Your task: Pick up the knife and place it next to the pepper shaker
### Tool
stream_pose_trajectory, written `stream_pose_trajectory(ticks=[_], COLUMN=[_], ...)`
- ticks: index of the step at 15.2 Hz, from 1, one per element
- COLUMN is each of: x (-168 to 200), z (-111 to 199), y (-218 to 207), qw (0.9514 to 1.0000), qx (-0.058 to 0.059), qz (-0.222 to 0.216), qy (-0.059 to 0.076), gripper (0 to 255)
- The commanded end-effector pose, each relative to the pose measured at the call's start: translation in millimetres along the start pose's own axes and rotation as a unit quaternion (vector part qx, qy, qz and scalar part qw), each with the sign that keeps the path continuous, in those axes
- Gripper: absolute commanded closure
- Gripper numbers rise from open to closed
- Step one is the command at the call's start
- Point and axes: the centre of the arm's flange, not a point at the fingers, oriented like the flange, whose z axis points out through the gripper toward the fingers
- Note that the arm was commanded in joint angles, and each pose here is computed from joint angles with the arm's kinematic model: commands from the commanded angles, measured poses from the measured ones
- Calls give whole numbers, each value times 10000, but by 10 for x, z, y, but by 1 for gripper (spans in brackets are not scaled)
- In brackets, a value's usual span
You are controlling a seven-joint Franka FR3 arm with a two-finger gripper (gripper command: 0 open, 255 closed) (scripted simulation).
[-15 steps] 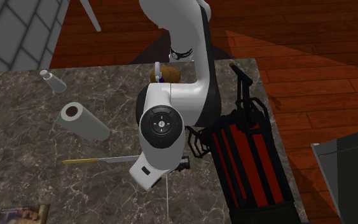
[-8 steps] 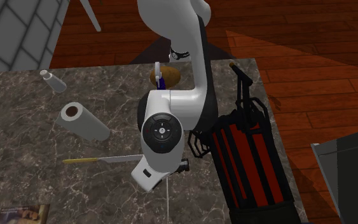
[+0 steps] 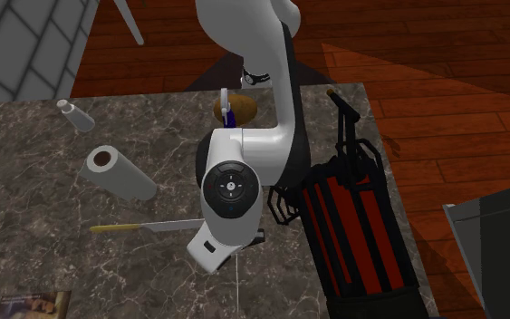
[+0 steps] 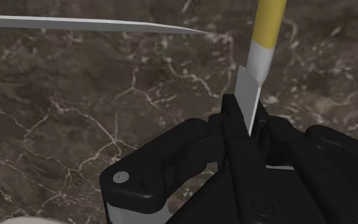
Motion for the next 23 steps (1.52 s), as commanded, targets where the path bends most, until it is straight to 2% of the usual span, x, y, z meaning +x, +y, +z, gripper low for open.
stream_pose_trajectory(ticks=[1,6,23], x=[0,0,91], z=[0,0,-891], y=[0,0,51], qw=[10000,10000,10000], qx=[0,0,0], qz=[0,0,0], qy=[0,0,0], gripper=[255,255,255])
